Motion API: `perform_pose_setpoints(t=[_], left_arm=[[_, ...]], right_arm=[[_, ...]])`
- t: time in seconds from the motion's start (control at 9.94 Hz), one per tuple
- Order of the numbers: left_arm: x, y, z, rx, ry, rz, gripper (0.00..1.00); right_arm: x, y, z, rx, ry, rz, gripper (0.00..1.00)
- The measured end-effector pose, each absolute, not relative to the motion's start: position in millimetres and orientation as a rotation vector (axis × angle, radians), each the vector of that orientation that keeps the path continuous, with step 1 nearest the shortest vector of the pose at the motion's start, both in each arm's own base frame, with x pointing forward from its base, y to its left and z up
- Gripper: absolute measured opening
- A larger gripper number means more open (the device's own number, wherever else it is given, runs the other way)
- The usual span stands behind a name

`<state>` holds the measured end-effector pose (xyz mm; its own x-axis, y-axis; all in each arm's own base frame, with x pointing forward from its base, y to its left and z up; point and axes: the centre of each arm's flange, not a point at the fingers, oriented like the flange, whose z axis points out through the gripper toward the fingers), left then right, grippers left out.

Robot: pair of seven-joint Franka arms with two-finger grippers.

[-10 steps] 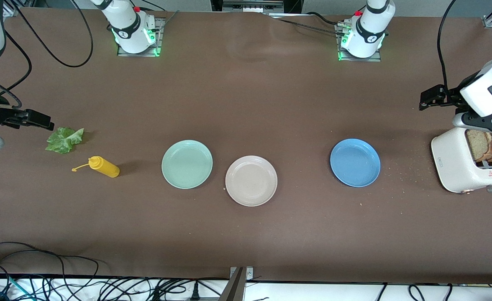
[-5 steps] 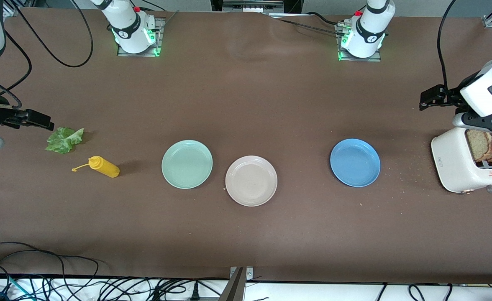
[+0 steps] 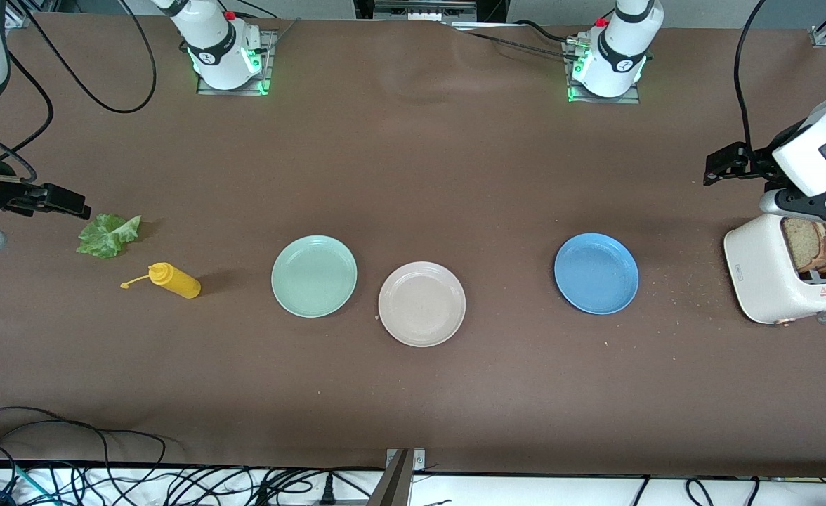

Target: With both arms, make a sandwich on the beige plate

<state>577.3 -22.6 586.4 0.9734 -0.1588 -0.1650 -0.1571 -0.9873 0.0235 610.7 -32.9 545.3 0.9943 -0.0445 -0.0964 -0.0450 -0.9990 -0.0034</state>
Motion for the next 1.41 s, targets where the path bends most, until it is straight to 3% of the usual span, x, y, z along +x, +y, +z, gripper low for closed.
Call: perform_pose_setpoints(t=[1.41], left_arm=[[577.5, -13.4, 586.4, 3.112, -0.22, -0.261, 1.0]], right_arm=[[610.7, -32.9, 545.3, -3.132, 0.07, 0.151, 1.0]])
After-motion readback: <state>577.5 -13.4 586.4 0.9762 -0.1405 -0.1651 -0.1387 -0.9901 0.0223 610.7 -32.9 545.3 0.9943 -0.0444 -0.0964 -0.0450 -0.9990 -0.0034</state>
